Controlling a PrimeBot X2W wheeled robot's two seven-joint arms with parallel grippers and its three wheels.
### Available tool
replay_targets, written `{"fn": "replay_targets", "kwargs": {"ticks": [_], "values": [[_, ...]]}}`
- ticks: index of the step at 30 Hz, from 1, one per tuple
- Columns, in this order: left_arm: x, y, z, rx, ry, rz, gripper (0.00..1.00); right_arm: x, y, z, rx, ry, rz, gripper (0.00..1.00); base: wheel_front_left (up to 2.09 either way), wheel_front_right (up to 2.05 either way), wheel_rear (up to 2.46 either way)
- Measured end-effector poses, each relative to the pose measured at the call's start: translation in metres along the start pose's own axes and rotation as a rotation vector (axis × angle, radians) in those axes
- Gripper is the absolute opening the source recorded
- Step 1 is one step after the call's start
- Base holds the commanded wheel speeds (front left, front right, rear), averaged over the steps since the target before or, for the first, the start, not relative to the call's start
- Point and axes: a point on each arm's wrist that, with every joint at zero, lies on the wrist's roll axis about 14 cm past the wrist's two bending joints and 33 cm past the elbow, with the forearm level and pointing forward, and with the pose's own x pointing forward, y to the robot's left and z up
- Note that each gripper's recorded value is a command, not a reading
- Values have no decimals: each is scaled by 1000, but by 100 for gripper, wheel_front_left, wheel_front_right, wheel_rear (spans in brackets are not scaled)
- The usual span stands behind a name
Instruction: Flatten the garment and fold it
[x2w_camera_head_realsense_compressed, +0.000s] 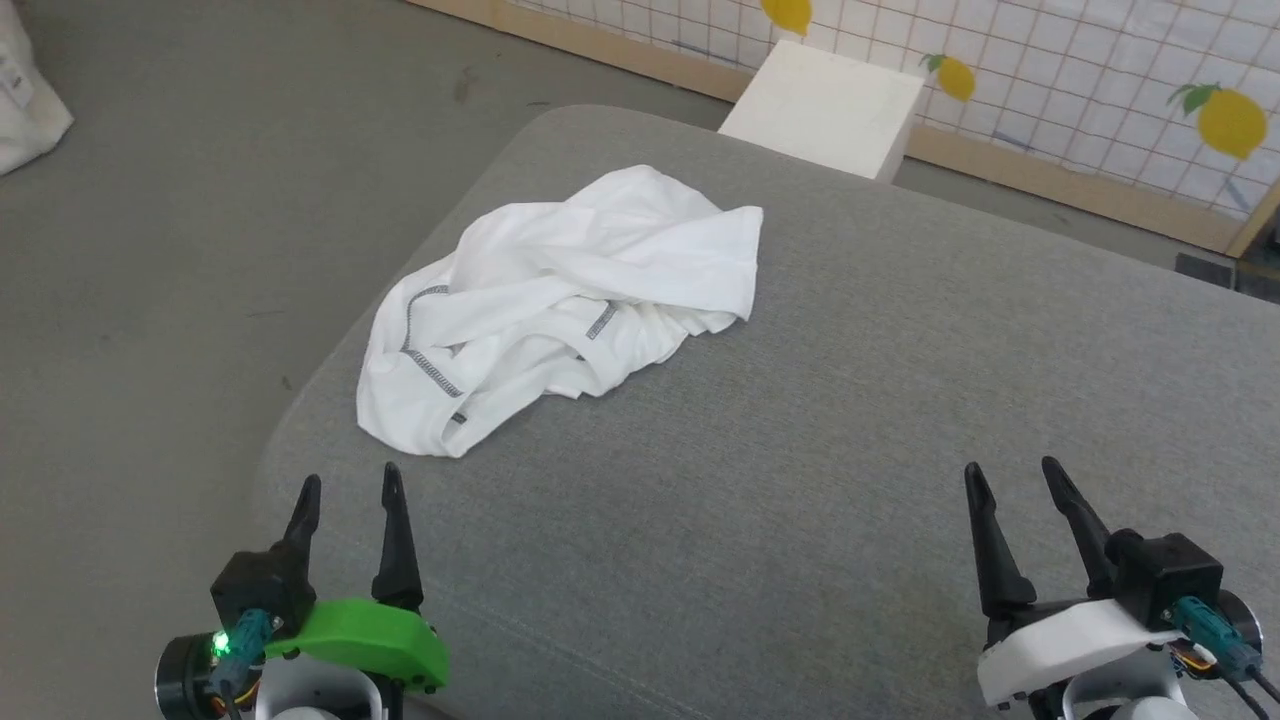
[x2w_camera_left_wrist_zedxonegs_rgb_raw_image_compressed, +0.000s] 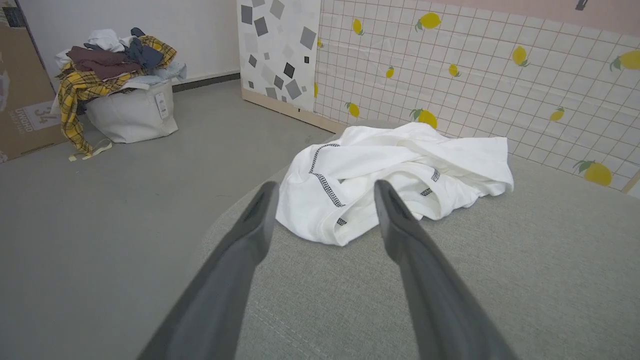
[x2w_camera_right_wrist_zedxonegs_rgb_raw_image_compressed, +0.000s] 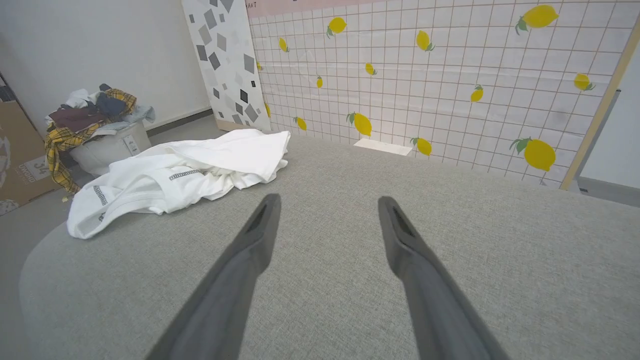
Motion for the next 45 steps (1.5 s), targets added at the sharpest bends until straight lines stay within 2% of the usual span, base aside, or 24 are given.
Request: {"fn": "replay_targets", "kwargs": {"ticks": [26,32,34,38,41,45], "values": [[-25,40,-12,8,16,139,100,18,27,-18,48,16,83,100,0,0,0],[-21,44,-3,-53,-20,154,100,21,27,-22,65,13,83,100,0,0,0],[18,33,17,-105,-62,62,100,30,24,-18,72,-12,78,100,0,0,0],[65,23,54,-44,-109,-42,100,35,18,-15,59,-31,67,100,0,0,0],[103,9,70,-10,-89,-102,100,38,5,-13,49,-42,35,100,0,0,0],[146,-7,74,-47,-7,-143,100,38,-22,-10,26,-54,-35,100,0,0,0]]}}
